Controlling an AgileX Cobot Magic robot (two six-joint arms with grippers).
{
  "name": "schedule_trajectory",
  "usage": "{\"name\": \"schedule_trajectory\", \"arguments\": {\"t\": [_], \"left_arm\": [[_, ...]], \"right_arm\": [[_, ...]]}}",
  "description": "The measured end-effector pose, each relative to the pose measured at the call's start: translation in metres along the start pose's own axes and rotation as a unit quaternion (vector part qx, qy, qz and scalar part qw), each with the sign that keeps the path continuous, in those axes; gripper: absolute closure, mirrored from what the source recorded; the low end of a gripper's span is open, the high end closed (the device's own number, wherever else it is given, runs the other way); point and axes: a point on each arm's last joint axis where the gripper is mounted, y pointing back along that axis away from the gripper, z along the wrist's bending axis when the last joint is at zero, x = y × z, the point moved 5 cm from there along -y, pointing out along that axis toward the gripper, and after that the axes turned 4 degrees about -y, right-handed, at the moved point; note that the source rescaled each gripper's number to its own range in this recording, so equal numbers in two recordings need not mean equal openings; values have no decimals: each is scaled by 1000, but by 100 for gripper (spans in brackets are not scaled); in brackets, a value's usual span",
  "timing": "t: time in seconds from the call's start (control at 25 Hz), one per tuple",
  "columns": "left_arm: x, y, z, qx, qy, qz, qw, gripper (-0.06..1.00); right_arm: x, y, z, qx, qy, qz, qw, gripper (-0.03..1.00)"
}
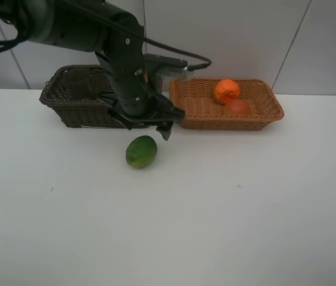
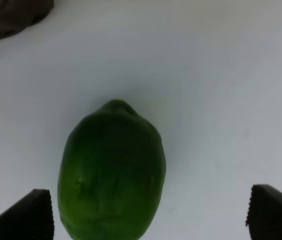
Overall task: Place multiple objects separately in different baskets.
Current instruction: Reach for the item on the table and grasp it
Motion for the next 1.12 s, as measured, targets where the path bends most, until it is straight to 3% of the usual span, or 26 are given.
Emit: {"name": "schedule_trajectory", "arguments": {"t": [0.28,0.52,1.12], "left_arm": [[5,-17,8,-31,-23,14,999,-5],[2,-23,6,-28,-27,-1,999,-5],[20,-69,8,-40,-50,33,997,-5]], "right_arm": [[0,0,0,0,0,0,1000,9],[0,0,0,0,0,0,1000,9],[0,0,0,0,0,0,1000,9]]}}
